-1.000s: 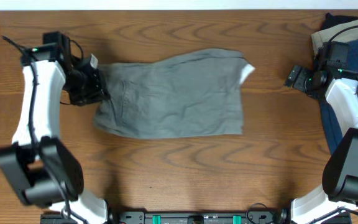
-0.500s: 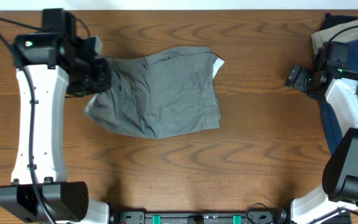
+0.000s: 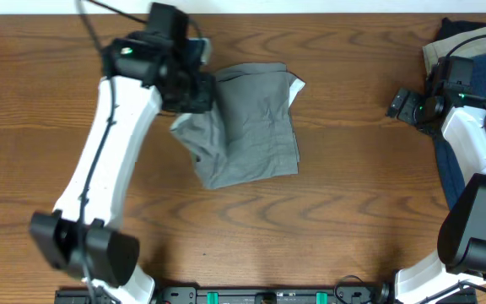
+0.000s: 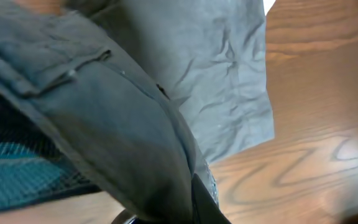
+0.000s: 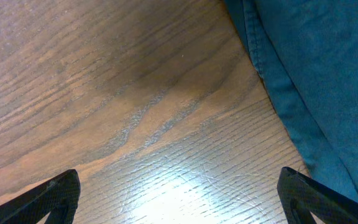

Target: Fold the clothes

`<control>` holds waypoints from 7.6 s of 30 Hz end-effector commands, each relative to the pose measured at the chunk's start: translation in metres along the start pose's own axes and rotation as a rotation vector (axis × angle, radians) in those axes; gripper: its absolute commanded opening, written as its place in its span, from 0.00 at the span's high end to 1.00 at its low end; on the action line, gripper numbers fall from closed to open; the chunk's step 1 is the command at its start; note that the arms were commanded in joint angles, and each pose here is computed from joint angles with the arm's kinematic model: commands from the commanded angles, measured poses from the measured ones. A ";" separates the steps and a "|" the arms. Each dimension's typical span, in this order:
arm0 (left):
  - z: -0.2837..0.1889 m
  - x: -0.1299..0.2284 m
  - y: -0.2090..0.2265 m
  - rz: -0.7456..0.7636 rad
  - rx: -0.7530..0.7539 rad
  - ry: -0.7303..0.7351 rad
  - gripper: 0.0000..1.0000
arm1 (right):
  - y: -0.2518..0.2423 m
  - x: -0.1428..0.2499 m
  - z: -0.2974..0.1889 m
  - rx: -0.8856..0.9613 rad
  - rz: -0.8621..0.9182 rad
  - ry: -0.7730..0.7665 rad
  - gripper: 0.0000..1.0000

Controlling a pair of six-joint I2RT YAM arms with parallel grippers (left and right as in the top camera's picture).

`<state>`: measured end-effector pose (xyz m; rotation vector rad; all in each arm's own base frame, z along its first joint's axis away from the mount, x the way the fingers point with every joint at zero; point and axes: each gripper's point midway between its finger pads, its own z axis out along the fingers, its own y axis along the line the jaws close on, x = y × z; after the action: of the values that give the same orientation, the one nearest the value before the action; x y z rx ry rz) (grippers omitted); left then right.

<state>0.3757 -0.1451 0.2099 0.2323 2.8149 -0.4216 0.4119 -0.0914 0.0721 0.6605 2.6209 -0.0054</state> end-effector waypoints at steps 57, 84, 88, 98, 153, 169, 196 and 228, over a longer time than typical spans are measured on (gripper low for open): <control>0.143 0.048 -0.121 0.169 0.313 0.269 0.81 | -0.003 -0.003 0.001 0.011 -0.007 -0.004 0.01; 0.203 0.110 -0.178 0.275 0.335 0.421 0.89 | -0.003 -0.003 0.001 0.011 -0.007 -0.004 0.01; 0.172 0.077 -0.175 0.293 0.325 0.317 0.89 | -0.003 -0.003 0.001 0.011 -0.007 -0.004 0.01; 0.115 -0.030 -0.132 0.270 0.191 -0.094 0.88 | -0.003 -0.003 0.001 0.011 -0.007 -0.004 0.01; 0.047 -0.019 0.015 0.006 -0.103 -0.045 0.02 | -0.003 -0.003 0.001 0.012 -0.006 -0.004 0.01; 0.159 0.056 0.043 -0.230 0.194 0.299 0.02 | -0.003 -0.003 0.001 0.011 -0.006 -0.004 0.01; 0.192 0.009 0.081 -0.368 0.230 0.124 0.94 | -0.003 -0.003 0.001 0.011 -0.006 -0.004 0.01; 0.092 0.052 0.402 -1.315 -0.089 -0.287 0.94 | -0.003 -0.003 0.001 0.011 -0.006 -0.004 0.01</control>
<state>0.4256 0.2244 0.0112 -1.5780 2.2694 -0.4855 0.4120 -0.0916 0.0721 0.6585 2.6210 -0.0065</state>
